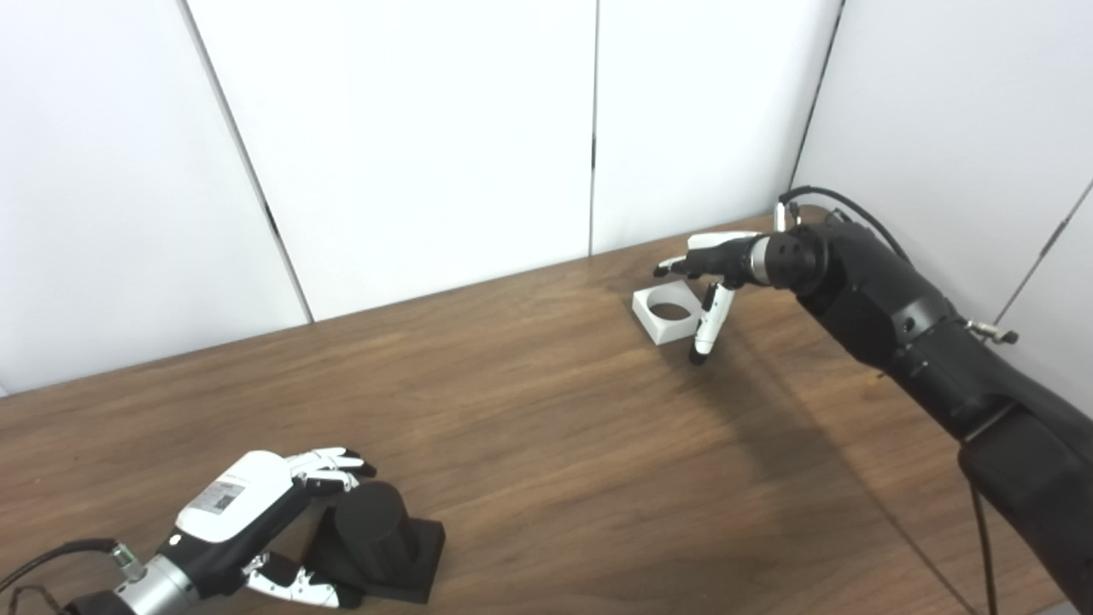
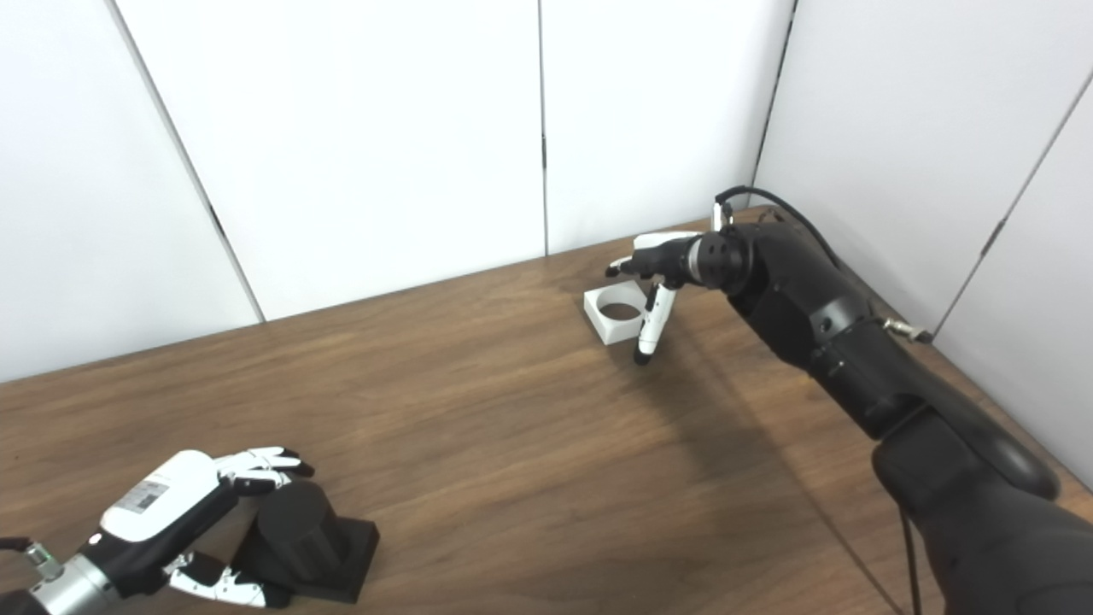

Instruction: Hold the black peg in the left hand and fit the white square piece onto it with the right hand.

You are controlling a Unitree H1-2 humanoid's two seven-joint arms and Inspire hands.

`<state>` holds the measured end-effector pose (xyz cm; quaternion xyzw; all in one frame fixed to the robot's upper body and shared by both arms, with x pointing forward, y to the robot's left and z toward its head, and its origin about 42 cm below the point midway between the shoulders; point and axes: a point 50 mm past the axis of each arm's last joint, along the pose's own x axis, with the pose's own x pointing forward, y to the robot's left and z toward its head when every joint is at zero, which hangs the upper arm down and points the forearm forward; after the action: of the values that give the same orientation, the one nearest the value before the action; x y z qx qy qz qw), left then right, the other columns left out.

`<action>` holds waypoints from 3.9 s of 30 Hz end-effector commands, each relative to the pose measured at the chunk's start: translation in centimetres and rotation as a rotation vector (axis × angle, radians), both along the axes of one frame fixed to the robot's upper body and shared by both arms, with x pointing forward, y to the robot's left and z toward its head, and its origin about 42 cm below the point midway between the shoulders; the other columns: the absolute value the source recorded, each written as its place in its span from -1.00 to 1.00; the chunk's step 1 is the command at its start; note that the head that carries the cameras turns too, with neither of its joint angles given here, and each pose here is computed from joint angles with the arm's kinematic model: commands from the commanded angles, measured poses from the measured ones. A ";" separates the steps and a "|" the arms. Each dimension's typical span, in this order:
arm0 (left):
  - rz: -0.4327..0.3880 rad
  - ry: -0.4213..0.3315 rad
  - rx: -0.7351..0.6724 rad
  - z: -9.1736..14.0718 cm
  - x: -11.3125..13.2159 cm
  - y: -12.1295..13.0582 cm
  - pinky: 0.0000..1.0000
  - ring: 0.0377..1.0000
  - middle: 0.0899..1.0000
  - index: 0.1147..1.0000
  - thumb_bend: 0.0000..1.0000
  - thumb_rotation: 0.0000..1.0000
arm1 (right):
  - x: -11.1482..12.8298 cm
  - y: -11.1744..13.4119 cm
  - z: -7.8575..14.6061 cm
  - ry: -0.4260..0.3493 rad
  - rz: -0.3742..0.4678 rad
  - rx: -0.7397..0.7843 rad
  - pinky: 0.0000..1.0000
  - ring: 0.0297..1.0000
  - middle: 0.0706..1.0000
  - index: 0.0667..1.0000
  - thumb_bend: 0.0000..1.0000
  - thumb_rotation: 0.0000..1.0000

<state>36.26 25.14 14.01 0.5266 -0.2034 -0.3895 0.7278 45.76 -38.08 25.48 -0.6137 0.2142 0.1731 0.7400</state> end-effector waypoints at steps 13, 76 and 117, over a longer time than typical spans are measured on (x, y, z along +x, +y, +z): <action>-0.008 0.073 0.146 -1.5 -1.6 1.9 0.52 0.71 0.59 -0.16 0.05 -0.89 | 0.2 -0.5 -0.1 -0.123 -0.015 0.021 0.58 0.90 0.90 0.74 0.57 -0.77; -0.007 0.077 0.165 -1.2 -1.5 -0.1 0.50 0.75 0.61 -0.16 0.05 -0.89 | -2.4 1.0 0.2 -0.475 0.205 0.077 0.53 0.64 0.49 -0.12 0.04 -0.75; 0.025 0.076 0.173 -0.7 -0.3 -4.1 0.49 0.79 0.68 -0.15 0.05 -0.87 | -5.6 13.7 5.8 -0.524 0.657 0.204 0.34 0.56 0.46 -0.12 0.04 -0.74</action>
<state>36.46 21.66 15.64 0.5611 -0.1763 -0.3868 0.7103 39.94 -25.34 28.42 -0.5962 -0.1544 0.2663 0.7415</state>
